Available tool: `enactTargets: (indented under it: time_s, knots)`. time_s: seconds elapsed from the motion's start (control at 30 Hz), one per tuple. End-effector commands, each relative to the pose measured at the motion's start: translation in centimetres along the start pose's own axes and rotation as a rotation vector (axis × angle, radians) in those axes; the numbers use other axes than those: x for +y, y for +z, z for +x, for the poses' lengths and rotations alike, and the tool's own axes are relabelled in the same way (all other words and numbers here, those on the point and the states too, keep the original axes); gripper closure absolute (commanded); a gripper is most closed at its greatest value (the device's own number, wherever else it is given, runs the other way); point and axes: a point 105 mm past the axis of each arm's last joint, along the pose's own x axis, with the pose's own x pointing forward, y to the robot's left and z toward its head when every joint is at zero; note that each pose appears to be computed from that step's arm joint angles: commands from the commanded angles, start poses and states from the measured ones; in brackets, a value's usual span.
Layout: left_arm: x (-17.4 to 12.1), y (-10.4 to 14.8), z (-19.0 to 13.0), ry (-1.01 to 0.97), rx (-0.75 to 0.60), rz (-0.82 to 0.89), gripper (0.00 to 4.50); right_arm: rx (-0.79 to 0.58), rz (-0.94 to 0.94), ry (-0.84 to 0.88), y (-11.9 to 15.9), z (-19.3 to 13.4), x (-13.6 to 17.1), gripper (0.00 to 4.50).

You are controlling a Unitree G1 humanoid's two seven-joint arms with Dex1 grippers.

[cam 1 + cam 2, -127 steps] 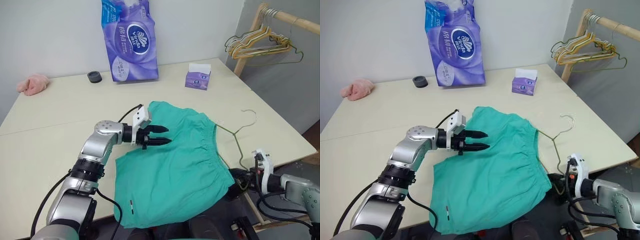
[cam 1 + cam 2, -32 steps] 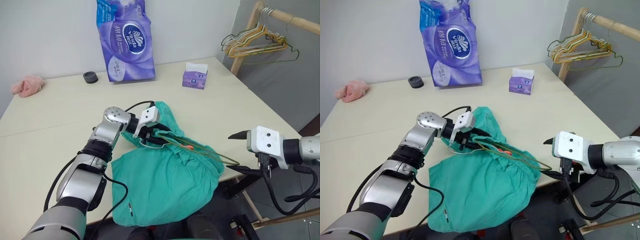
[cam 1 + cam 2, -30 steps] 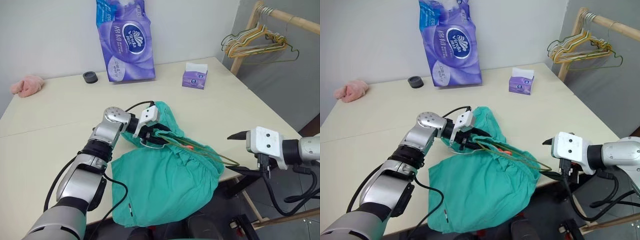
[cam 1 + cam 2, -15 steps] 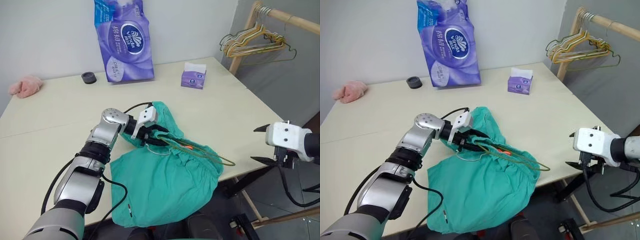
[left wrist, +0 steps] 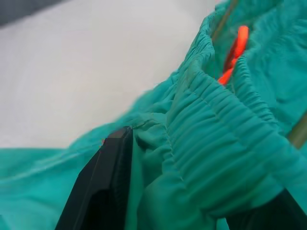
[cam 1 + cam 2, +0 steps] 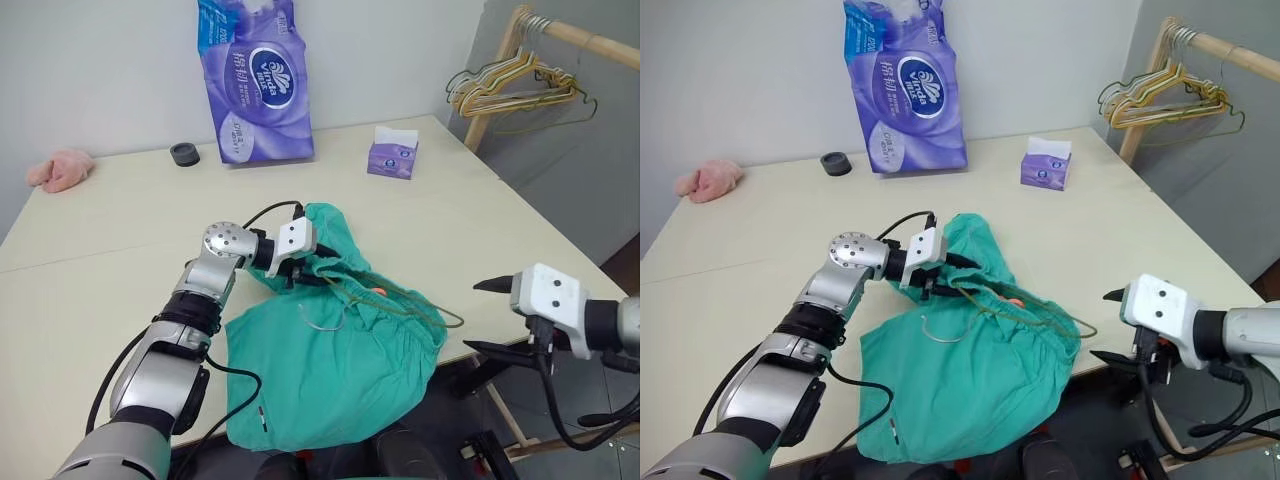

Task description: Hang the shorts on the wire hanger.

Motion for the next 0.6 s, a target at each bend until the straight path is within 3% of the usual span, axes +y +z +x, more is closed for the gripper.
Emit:
enactTargets:
  time_s: [0.03, 0.1, 0.17, 0.37, 0.6]
  knots:
    - [1.3, 1.3, -0.6, 0.046, -0.038, 0.037, 2.41, -0.003, -0.012, -0.022, 0.3, 0.0, 0.1, 0.00]
    - [1.2, 1.0, -0.6, 0.036, -0.029, 0.020, 2.41, -0.002, -0.012, -0.026, 0.2, 0.0, 0.0, 0.00]
    - [1.0, 0.7, -0.7, 0.028, -0.015, 0.015, 1.67, -0.001, -0.013, -0.032, 0.2, 0.0, -0.1, 0.00]
    - [0.5, -0.4, -0.6, 0.027, 0.042, 0.094, 0.03, -0.009, -0.014, -0.040, 0.3, 0.1, -0.2, 0.00]
    - [0.6, -0.3, -0.4, 0.045, 0.091, 0.336, 0.03, -0.014, -0.016, -0.048, 0.3, 0.2, -0.1, 0.00]
